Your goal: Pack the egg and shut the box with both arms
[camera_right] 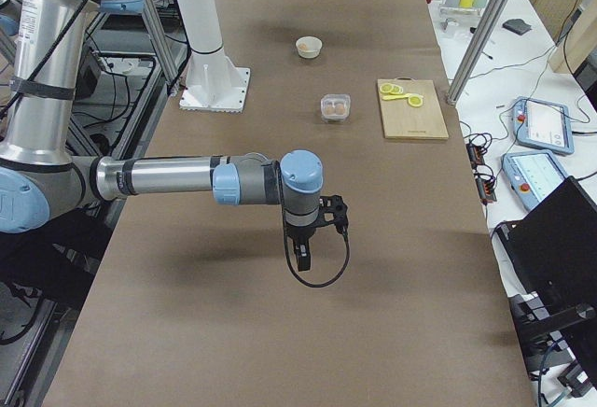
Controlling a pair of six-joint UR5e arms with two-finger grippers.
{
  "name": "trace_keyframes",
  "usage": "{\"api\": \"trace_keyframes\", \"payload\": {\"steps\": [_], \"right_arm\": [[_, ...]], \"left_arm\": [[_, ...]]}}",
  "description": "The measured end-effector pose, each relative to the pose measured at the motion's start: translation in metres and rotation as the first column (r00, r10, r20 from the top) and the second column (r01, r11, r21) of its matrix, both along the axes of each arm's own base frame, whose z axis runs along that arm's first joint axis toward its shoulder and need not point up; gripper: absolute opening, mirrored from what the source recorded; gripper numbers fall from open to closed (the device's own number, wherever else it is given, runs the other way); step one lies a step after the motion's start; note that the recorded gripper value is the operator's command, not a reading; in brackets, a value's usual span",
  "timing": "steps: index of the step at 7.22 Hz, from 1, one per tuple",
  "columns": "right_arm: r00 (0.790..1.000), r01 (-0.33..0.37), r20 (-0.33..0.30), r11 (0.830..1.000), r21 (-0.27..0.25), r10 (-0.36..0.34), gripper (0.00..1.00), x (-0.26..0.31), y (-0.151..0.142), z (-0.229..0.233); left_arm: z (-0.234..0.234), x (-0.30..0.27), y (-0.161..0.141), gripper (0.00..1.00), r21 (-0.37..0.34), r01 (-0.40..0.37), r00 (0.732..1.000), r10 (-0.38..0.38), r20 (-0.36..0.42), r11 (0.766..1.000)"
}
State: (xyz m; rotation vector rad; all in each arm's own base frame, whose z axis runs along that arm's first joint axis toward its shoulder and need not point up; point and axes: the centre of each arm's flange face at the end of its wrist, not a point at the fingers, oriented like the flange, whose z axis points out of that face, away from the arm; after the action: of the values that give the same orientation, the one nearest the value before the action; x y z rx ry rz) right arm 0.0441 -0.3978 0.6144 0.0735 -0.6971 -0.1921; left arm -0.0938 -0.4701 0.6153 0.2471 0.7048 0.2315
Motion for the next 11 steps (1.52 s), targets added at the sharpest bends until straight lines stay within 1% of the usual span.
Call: {"api": "trace_keyframes", "payload": {"steps": [3,5,6,8,9,11], "right_arm": [[1.000,0.000,0.000,1.000,0.000,0.000,1.00,0.000,0.000,0.000],[1.000,0.001,0.000,1.000,0.001,-0.001,1.00,0.000,0.000,0.000],[1.000,0.002,0.000,1.000,0.002,-0.002,1.00,0.000,0.000,0.000],[1.000,0.002,0.001,1.000,0.005,-0.002,1.00,0.000,0.000,0.000],[1.000,0.001,0.011,1.000,0.031,-0.001,1.00,-0.001,-0.002,-0.004],[0.997,-0.017,0.083,0.993,0.120,0.007,1.00,-0.006,-0.010,-0.018]], "left_arm": [[-0.001,0.000,-0.001,0.98,0.011,0.000,1.000,0.000,0.001,1.000],[-0.004,0.000,-0.002,0.98,0.037,0.000,1.000,0.000,0.003,0.999],[-0.008,0.000,-0.004,0.98,0.074,0.000,1.000,0.000,0.005,0.997],[-0.020,0.000,-0.010,0.98,0.188,0.002,1.000,-0.004,0.010,0.982],[-0.029,0.004,-0.015,0.98,0.246,-0.006,1.000,0.003,0.011,0.969],[-0.053,0.017,-0.029,0.98,0.331,-0.030,1.000,0.028,0.009,0.943]]}}
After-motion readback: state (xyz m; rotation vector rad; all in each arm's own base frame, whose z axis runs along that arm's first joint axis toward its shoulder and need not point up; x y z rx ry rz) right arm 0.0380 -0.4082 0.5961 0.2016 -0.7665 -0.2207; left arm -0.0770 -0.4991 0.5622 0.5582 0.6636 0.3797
